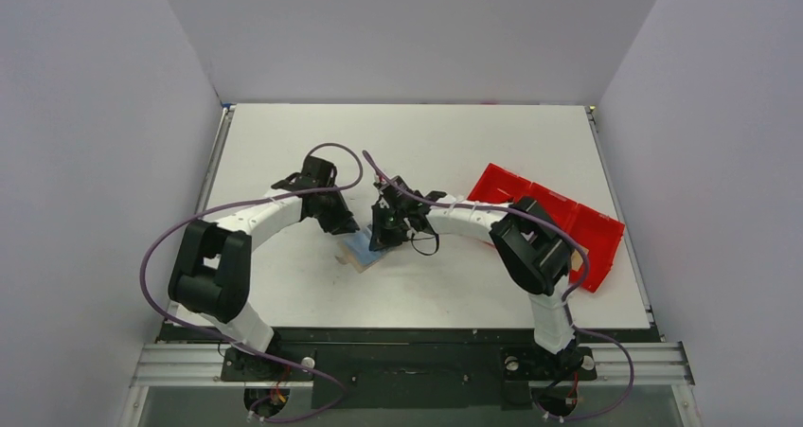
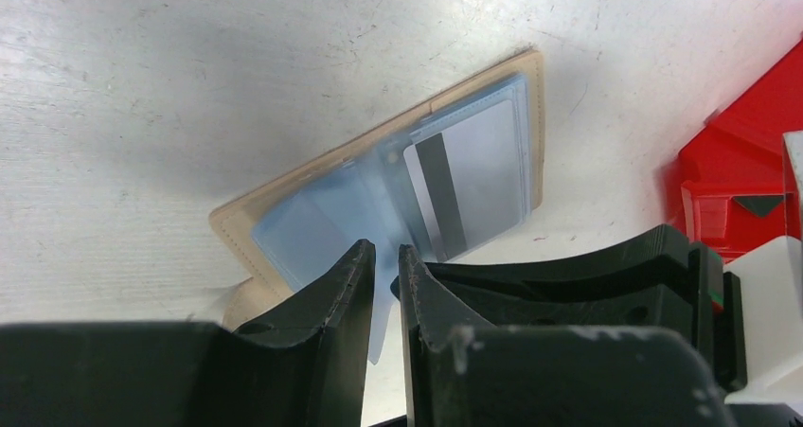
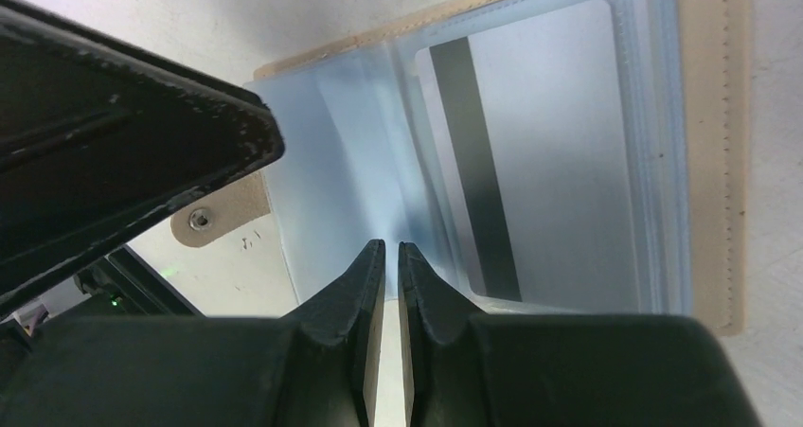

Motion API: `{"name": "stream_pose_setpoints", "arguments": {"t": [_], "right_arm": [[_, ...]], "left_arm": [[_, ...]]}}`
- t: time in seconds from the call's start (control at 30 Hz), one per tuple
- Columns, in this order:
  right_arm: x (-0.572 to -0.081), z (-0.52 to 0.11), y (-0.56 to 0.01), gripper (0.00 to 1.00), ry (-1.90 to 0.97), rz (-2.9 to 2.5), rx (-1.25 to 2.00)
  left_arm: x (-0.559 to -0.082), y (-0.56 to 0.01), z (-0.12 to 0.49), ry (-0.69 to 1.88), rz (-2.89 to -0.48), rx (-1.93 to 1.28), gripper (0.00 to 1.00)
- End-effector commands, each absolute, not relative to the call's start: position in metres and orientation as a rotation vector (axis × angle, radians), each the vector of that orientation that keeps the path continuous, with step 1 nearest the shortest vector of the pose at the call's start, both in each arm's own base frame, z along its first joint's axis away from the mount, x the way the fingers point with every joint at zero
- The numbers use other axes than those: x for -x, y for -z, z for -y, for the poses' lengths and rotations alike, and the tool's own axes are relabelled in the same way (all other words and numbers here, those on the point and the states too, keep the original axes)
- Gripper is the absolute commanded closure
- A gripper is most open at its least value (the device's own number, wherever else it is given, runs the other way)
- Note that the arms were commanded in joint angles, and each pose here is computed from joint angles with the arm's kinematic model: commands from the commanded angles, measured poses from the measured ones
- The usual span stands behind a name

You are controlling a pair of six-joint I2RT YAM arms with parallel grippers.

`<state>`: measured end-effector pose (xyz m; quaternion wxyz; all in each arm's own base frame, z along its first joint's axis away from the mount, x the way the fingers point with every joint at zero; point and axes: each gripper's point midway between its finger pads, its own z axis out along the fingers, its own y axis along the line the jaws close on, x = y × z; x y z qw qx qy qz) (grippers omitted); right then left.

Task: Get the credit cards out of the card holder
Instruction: Remove the credit card from the card holder.

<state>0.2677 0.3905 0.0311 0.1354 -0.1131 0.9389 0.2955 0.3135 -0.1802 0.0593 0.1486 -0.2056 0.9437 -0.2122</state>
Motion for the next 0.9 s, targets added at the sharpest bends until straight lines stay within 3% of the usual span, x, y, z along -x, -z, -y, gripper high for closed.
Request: {"name": "stream_pose_setpoints", "arguments": {"t": [0.0, 0.3, 0.43, 0.53, 0.67, 0.87], "right_arm": [[-0.266, -0.401, -0.038, 0.92, -0.865, -2.688, 0.380], [-0.282, -0.391, -0.061, 0.91, -0.834, -2.615, 0.315], [-0.297, -0.367, -0.078, 0.83, -0.760, -2.568, 0.246], [-0.310, -0.344, -0.086, 0.72, -0.667, -2.538, 0.219], [-0.323, -0.321, -0.082, 0.65, -0.527, -2.539, 0.222], [-0.329, -0.316, -0.064, 0.64, -0.430, -2.570, 0.259]], "left_arm": [[-0.319, -0.060, 0.189, 0.684, -2.706, 0.616, 0.86], [-0.311, -0.046, 0.210, 0.834, -2.733, 0.638, 0.86], [-0.311, -0.039, 0.216, 0.861, -2.743, 0.633, 0.85], [-0.311, -0.036, 0.218, 0.866, -2.742, 0.630, 0.81], [-0.312, -0.033, 0.220, 0.876, -2.739, 0.624, 0.74], [-0.315, -0.031, 0.222, 0.891, -2.727, 0.615, 0.72]]}}
